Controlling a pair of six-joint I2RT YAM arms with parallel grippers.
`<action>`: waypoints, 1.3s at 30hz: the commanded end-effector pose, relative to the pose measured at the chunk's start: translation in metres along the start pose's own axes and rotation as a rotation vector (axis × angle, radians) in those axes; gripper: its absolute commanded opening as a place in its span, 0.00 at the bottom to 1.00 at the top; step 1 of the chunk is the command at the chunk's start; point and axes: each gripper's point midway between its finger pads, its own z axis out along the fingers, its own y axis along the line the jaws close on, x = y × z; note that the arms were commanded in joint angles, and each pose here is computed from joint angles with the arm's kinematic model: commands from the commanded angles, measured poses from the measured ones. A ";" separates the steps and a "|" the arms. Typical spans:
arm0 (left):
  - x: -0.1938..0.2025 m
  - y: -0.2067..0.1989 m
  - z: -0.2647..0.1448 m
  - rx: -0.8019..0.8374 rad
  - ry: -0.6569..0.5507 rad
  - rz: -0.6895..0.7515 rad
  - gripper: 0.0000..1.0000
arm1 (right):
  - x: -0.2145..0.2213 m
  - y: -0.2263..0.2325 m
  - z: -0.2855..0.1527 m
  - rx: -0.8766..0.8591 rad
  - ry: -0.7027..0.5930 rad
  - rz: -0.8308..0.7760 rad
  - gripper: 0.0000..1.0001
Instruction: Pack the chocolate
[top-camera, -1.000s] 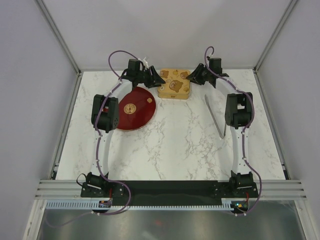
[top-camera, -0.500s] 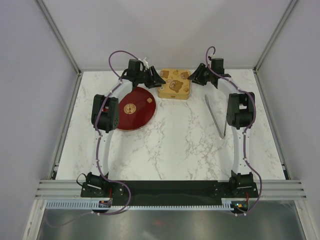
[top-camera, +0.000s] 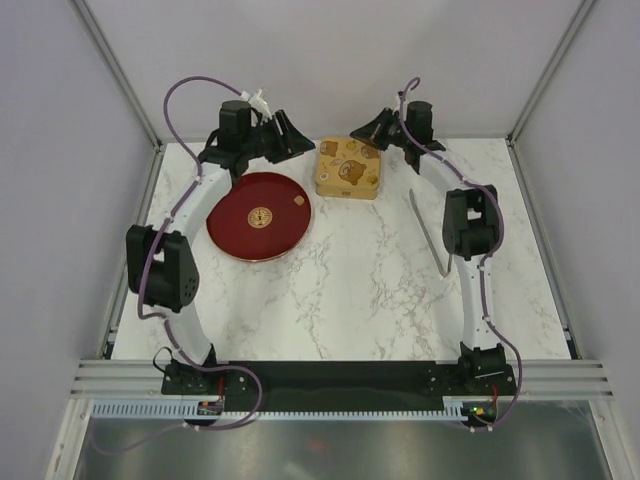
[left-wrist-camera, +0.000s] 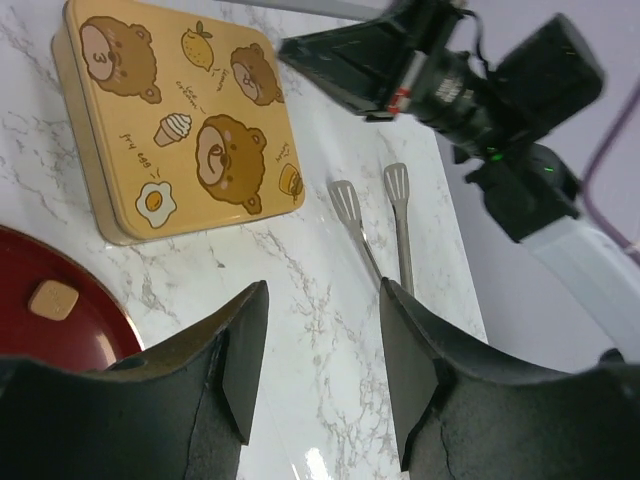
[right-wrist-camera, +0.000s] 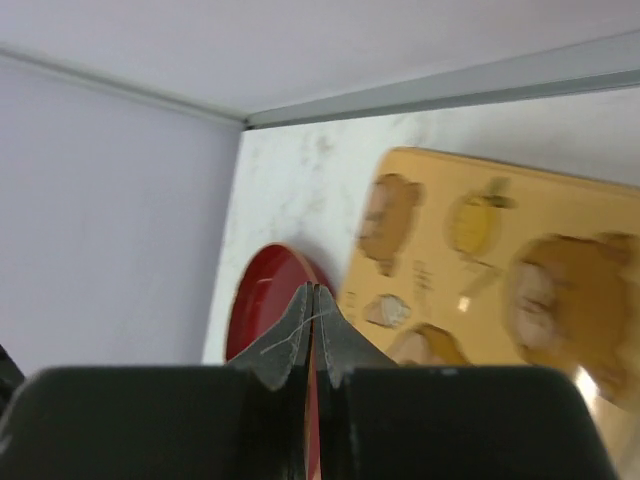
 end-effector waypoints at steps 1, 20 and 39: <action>0.003 -0.003 -0.031 -0.061 -0.069 0.002 0.57 | 0.051 0.043 0.039 -0.220 0.118 0.082 0.06; 0.062 -0.036 -0.105 -0.029 -0.051 0.022 0.59 | 0.085 0.070 0.047 -0.251 0.204 0.054 0.11; 0.140 -0.093 -0.218 0.140 0.014 0.166 1.00 | 0.115 0.148 -0.248 0.210 0.053 -0.366 0.98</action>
